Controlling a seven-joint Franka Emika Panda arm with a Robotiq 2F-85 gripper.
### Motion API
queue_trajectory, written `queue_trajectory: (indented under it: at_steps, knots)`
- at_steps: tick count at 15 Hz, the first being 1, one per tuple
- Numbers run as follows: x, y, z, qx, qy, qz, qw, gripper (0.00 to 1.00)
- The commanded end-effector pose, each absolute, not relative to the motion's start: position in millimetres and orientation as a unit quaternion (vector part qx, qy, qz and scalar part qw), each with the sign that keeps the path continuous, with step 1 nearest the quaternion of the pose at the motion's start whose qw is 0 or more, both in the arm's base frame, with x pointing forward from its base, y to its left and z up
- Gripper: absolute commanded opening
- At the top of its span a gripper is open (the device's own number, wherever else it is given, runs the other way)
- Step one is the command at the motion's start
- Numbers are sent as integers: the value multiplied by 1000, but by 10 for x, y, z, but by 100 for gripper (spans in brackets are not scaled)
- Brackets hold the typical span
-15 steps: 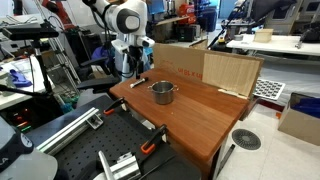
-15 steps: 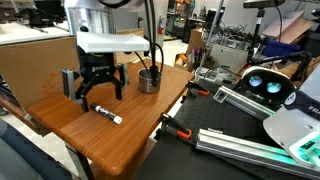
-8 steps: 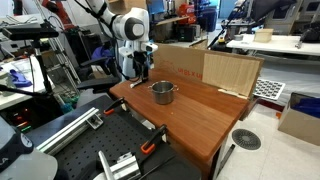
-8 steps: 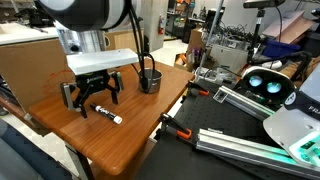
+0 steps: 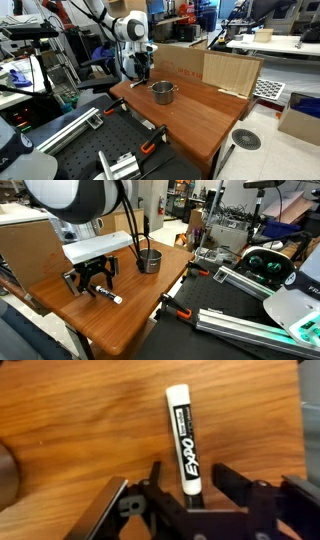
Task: Get the marker from the table and place it in the silver pot
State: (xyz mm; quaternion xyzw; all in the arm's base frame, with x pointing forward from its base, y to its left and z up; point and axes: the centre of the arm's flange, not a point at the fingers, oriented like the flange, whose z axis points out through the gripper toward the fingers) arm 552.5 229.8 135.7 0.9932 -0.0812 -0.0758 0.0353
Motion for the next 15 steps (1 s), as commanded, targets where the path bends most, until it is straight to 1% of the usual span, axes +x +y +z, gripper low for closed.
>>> queue_trajectory:
  at_steps: [1, 3, 4, 5, 6, 11, 15]
  knots:
    - [5594, 2346, 1286, 993, -73, -77, 58, 29]
    - [5575, 2331, 1311, 992, -66, -90, 56, 14]
    - [5537, 2338, 1344, 993, -60, -80, 56, 5]
    - [5519, 2346, 1371, 994, -56, -75, 53, 2]
    - [5497, 2349, 1411, 995, -52, -71, 49, 6]
    - [5411, 2390, 1785, 997, -54, -52, 23, 6]
    - [5330, 2238, 2423, 998, -62, -1, 14, 6]
